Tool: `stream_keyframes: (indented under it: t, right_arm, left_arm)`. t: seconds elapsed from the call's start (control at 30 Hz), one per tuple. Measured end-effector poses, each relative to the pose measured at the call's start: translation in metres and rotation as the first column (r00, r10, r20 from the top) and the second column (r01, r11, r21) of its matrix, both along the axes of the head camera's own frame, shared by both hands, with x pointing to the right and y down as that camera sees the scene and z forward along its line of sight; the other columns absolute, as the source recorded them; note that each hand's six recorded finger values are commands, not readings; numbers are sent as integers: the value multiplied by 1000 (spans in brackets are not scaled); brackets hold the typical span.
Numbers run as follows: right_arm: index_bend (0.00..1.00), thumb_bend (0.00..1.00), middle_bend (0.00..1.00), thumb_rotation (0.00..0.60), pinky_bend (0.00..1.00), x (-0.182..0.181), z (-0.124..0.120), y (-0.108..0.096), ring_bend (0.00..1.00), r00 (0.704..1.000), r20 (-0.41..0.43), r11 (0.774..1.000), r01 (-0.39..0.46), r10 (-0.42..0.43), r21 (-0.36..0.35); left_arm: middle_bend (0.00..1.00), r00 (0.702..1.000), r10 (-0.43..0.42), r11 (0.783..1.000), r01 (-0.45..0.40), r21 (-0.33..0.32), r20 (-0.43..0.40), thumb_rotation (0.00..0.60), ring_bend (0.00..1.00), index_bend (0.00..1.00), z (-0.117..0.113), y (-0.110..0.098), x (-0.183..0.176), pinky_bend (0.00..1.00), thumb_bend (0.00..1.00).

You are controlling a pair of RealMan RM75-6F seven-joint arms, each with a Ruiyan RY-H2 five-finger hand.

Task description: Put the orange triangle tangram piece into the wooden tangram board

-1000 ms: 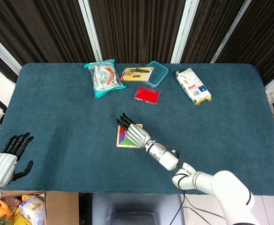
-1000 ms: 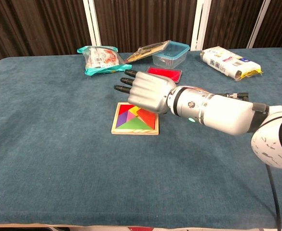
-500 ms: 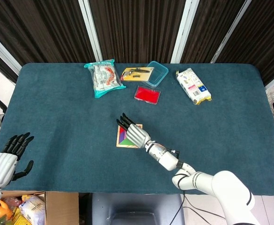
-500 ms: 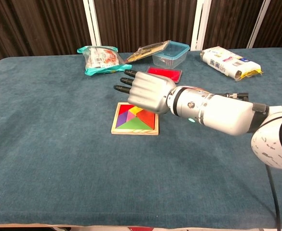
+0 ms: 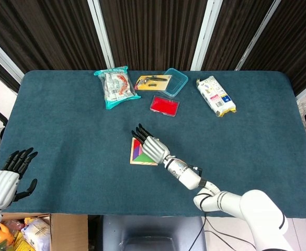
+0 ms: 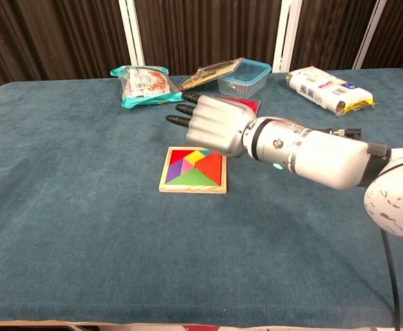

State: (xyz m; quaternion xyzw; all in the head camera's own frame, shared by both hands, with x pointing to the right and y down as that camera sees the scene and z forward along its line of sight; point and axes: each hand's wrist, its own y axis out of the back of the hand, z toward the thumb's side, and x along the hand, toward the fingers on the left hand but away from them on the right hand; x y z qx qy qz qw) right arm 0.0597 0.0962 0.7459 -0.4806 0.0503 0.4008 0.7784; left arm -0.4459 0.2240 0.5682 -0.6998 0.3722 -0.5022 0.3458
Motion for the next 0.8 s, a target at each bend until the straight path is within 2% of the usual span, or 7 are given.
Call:
stream_keyframes:
  t: [0.13,0.8]
  right_arm:
    - [530,517,0,600,83,6,3,-3,0,1000,-25,1000,-12,11,-13]
    - [528,521,0,600,83,7,12,5,0,998,-48,999,-29,27,-36]
  left_arm:
    - [0,1000,0,1000,0,-1,0,600,0,0,0,1,0,48,483]
    - [0,1000,1,1000,-1,-6,-2,600,0,0,-1,1,1,48,483]
